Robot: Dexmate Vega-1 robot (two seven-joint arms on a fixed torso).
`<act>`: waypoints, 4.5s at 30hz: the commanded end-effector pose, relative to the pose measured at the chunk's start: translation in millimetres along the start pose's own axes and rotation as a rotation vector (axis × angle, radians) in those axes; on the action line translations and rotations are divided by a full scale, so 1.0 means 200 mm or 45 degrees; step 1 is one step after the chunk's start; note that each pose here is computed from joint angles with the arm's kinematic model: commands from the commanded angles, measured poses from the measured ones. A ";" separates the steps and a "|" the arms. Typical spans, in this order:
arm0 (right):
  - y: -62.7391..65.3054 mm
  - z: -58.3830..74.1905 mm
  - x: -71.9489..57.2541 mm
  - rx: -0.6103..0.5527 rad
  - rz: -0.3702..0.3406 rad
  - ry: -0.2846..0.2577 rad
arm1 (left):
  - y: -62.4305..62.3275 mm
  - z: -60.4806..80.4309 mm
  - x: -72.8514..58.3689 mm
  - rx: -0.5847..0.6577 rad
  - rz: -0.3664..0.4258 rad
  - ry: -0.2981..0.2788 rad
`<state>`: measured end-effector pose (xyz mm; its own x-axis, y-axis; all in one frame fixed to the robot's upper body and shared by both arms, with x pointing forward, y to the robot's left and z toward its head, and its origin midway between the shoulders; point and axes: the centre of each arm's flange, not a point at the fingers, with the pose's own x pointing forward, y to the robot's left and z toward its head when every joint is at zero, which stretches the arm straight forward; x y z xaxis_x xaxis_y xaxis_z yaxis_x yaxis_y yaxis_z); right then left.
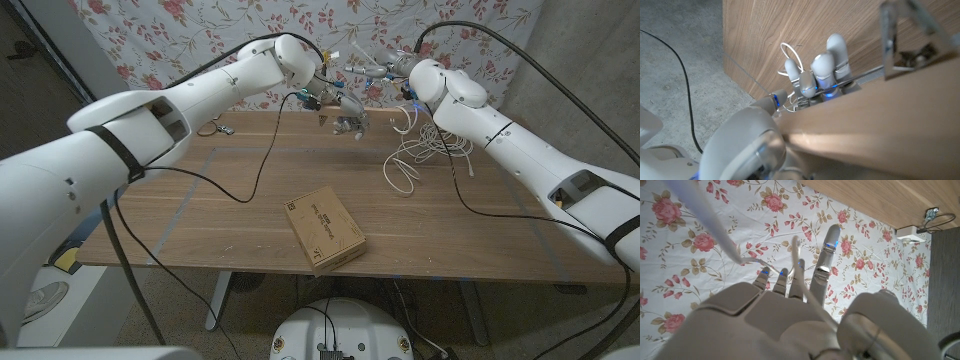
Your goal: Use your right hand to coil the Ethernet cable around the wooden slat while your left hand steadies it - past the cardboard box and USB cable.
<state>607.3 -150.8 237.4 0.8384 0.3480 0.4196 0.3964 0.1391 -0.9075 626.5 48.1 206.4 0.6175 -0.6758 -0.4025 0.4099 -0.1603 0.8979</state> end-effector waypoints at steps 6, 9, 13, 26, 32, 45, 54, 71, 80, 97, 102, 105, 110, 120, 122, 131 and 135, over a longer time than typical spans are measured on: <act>-0.02 -0.06 0.08 0.088 0.466 0.022 | -0.02 0.00 -0.01 0.002 -0.006 0.011; -0.03 -0.07 0.07 0.133 0.436 0.011 | -0.03 0.00 -0.02 0.002 -0.008 0.012; -0.04 -0.08 0.06 0.176 0.367 -0.003 | -0.03 0.00 -0.02 0.003 -0.010 0.014; -0.07 -0.28 0.00 0.869 0.211 -0.419 | -0.06 0.00 -0.04 0.010 -0.032 0.026; -0.12 -0.31 -0.09 0.964 -0.041 -0.516 | -0.08 0.00 -0.07 0.002 -0.036 0.040; -0.23 -0.32 -0.24 0.960 -0.455 -0.627 | -0.23 -0.13 -0.08 -0.363 -0.109 -0.029; -0.24 -0.33 -0.28 0.986 -0.595 -0.670 | -0.37 -0.24 -0.06 -0.784 -0.177 -0.078; -0.26 -0.30 -0.38 0.978 -0.721 -0.723 | -0.55 -0.18 -0.05 -1.041 -0.311 -0.014; -0.27 -0.30 -0.42 0.965 -0.773 -0.728 | -0.68 -0.14 -0.05 -1.193 -0.395 0.113; -0.26 -0.30 -0.44 0.944 -0.799 -0.740 | -0.82 -0.25 -0.06 -1.377 -0.402 0.339; -0.25 -0.30 -0.44 0.947 -0.801 -0.743 | -0.84 -0.27 -0.05 -1.394 -0.411 0.377; -0.25 -0.31 -0.44 0.947 -0.804 -0.744 | -0.84 -0.28 -0.05 -1.379 -0.405 0.408; -0.25 -0.31 -0.44 0.946 -0.809 -0.749 | -0.82 -0.27 -0.05 -1.313 -0.402 0.470; -0.24 -0.33 -0.45 0.957 -0.817 -0.747 | -0.76 -0.25 -0.07 -1.133 -0.340 0.547; -0.24 -0.33 -0.45 0.955 -0.814 -0.750 | -0.74 -0.24 -0.08 -1.090 -0.312 0.553; -0.24 -0.32 -0.44 0.957 -0.812 -0.759 | -0.66 -0.16 -0.14 -0.820 -0.220 0.581; -0.23 -0.32 -0.44 0.961 -0.814 -0.761 | -0.63 -0.14 -0.16 -0.758 -0.202 0.598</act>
<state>538.5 -248.1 244.4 0.1802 0.3673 0.9125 0.1971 0.8953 -0.3994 583.3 114.8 81.2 0.6082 -0.3333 -0.7204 0.7859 0.3802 0.4876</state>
